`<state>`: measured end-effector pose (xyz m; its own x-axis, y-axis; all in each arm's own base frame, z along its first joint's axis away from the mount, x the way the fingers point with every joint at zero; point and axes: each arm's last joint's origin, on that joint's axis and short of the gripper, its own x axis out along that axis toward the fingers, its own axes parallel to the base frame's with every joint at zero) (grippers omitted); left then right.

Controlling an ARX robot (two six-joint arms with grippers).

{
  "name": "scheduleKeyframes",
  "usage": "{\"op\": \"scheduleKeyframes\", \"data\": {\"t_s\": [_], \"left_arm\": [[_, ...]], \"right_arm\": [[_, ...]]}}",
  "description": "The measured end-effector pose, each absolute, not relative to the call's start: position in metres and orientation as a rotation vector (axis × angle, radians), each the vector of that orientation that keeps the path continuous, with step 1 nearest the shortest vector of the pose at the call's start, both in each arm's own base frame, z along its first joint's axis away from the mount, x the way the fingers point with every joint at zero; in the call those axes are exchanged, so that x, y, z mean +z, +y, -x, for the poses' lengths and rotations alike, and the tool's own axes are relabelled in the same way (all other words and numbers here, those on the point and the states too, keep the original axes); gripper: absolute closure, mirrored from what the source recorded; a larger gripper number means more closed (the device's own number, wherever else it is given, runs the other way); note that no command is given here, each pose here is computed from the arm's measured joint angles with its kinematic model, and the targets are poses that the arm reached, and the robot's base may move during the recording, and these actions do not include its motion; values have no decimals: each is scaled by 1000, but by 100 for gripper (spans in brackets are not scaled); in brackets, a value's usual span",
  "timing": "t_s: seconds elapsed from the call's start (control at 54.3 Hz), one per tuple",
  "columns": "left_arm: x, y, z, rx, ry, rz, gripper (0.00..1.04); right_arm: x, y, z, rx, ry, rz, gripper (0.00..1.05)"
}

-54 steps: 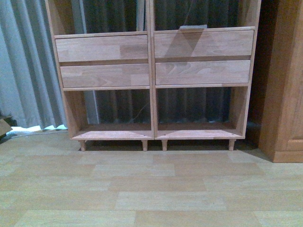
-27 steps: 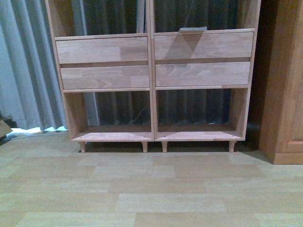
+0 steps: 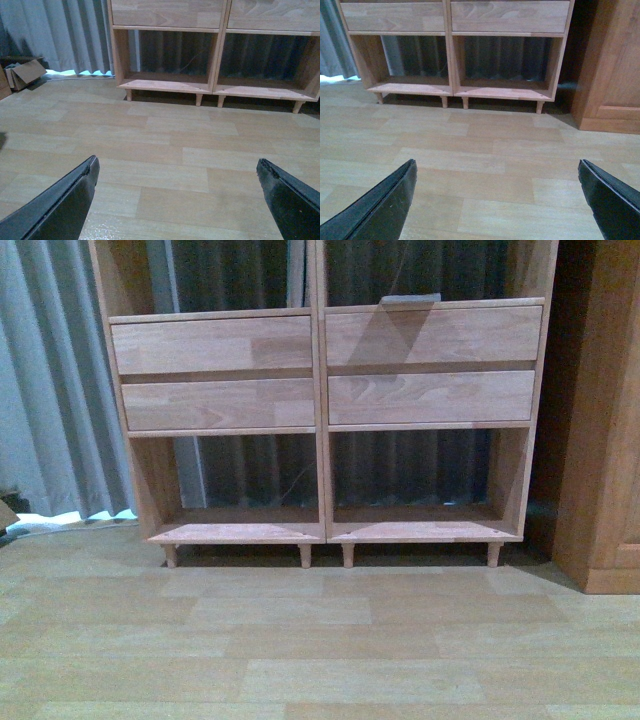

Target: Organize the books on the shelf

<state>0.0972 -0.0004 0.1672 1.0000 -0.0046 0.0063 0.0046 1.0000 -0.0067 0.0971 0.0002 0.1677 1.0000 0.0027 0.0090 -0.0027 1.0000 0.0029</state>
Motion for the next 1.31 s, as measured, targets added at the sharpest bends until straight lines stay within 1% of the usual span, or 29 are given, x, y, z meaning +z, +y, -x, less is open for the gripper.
{"op": "scheduleKeyframes", "data": {"t_s": [1.308], "left_arm": [[167,0,-97,-4,-6,7,7]], "right_arm": [[168,0,-97,3,-9,-3,7]]}}
